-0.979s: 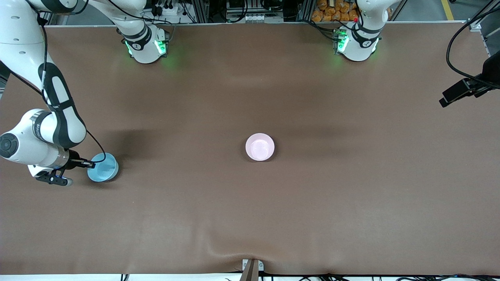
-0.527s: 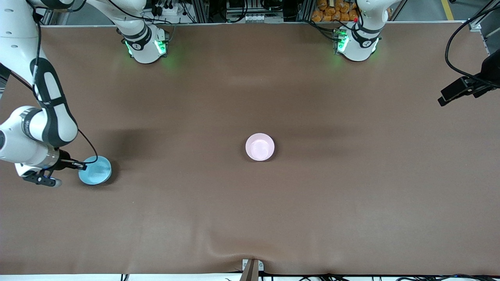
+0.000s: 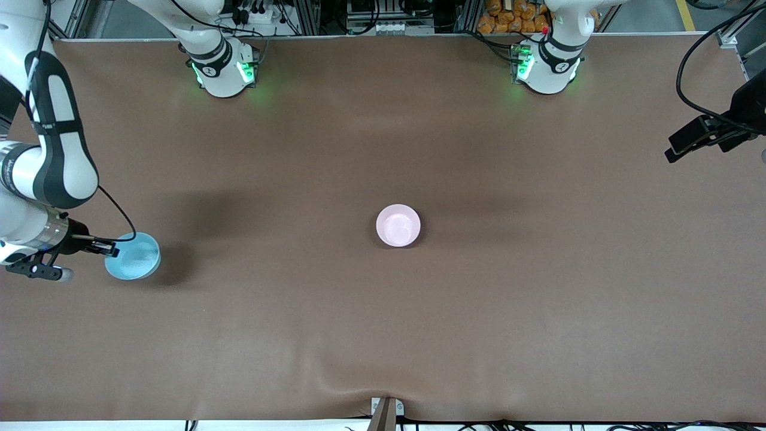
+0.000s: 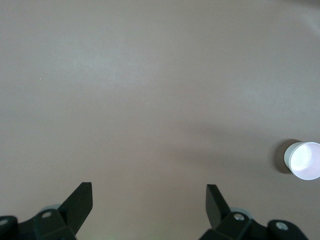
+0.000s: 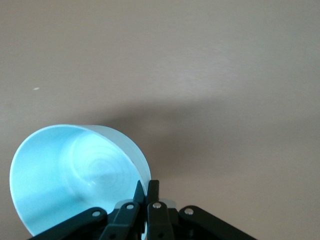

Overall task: Stack pink and blue bowls on white bowl
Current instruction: 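Carry the blue bowl with the right gripper over the pink bowl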

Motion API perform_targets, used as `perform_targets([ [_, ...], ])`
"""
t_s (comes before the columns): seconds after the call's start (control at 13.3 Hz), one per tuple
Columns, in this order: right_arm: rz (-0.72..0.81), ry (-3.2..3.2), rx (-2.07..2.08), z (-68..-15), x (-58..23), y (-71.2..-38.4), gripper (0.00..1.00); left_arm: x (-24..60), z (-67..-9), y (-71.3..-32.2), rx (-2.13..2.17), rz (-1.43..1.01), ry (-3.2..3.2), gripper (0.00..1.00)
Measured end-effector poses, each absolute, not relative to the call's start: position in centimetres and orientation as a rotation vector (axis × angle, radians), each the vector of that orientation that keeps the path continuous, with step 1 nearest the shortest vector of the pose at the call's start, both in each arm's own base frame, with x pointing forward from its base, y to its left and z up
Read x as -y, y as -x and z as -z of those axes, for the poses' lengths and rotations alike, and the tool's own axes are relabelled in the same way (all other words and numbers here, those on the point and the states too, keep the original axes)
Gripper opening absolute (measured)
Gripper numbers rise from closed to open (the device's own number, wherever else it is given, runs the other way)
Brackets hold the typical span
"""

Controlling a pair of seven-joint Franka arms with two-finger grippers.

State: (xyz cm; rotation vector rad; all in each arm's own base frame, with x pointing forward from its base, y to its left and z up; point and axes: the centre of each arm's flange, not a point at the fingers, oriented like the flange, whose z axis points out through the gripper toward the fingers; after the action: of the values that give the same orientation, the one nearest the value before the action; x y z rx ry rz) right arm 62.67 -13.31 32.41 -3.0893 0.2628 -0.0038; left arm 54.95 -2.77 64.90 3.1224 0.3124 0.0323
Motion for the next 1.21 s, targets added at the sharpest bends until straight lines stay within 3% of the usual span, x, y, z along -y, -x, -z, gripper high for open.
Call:
perform_targets([
  [0.75,-0.034,2.956,-0.131,-36.5,2.0,-63.7,0.03,3.2,-65.2,-55.4,-0.299,-0.032,-3.122,1.0],
  [1.21,-0.1,2.952,-0.04,-38.6,-9.7,-63.1,0.03,3.4,-64.8,-55.4,-0.291,-0.008,-3.125,1.0],
])
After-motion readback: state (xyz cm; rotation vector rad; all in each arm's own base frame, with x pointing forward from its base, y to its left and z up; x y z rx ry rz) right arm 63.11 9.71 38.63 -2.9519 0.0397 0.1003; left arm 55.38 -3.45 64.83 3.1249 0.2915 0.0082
